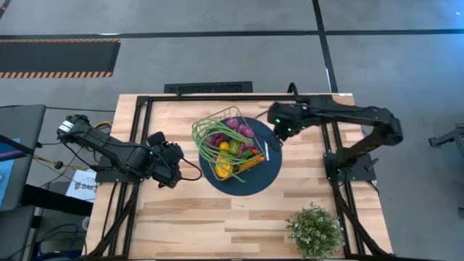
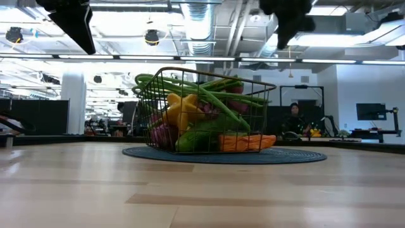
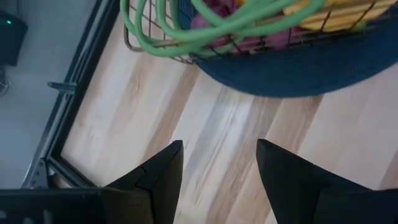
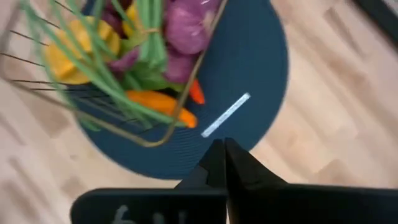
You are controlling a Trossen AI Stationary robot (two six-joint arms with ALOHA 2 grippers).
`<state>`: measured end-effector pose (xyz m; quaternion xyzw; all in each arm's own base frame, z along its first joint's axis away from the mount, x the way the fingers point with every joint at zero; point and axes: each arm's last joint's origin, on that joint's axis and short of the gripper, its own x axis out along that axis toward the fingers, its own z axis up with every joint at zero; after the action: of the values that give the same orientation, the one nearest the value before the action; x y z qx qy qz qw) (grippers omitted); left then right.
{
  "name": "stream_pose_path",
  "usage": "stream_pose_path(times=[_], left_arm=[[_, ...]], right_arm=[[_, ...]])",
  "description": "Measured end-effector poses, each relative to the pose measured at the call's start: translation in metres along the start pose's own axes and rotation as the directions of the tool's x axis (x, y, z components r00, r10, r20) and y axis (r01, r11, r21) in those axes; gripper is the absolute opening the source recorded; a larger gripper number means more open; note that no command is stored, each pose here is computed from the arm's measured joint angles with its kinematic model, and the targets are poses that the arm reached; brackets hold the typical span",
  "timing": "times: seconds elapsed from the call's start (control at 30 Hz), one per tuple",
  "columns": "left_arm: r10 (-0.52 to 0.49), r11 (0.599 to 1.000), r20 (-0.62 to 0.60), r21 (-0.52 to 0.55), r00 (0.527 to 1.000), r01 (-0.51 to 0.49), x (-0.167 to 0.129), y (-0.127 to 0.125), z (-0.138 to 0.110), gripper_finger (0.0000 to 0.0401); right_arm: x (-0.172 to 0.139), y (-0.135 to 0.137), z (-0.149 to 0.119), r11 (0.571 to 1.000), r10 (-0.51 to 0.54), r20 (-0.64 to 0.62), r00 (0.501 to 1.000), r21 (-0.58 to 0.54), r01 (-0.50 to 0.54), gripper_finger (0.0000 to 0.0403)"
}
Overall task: Build produce basket
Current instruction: Move the basket to the center
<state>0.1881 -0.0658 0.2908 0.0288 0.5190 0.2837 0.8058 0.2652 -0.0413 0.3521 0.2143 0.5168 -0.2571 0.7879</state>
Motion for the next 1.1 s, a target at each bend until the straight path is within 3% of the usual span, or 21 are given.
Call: stream_pose_path(times=[0.13, 0.27, 0.47, 0.9, 1.1], left_arm=[[0.003, 1.0, 0.017, -0.007, 1.0, -0.002, 0.0, -0.001, 0.001, 0.019], [0.003, 1.0, 0.018, -0.007, 1.0, -0.003, 0.0, -0.001, 0.001, 0.019], [0.003, 1.0, 0.017, -0.006, 1.0, -0.003, 0.0, 0.0, 0.001, 0.019], [-0.001, 1.0, 0.008, -0.003, 1.0, 0.001, 0.0, 0.0, 0.001, 0.019], [-0.002, 1.0, 0.009, -0.003, 1.0, 0.002, 0.0, 0.0, 0.001, 0.019]], right_arm=[[-0.009, 0.009, -0.015, 0.996, 0.048, 0.031, 0.998, 0.078, -0.05, 0.0006], [0.0, 0.023, -0.019, 0.996, 0.053, 0.007, 0.999, 0.074, -0.053, 0.0021], [0.037, 0.041, -0.007, 0.998, 0.024, -0.052, 0.998, 0.06, -0.021, 0.007], [0.102, 0.045, 0.008, 0.998, -0.047, -0.213, 0.976, 0.034, 0.056, 0.0198], [0.126, 0.05, 0.008, 0.998, -0.067, -0.266, 0.962, 0.0, 0.07, 0.0229]])
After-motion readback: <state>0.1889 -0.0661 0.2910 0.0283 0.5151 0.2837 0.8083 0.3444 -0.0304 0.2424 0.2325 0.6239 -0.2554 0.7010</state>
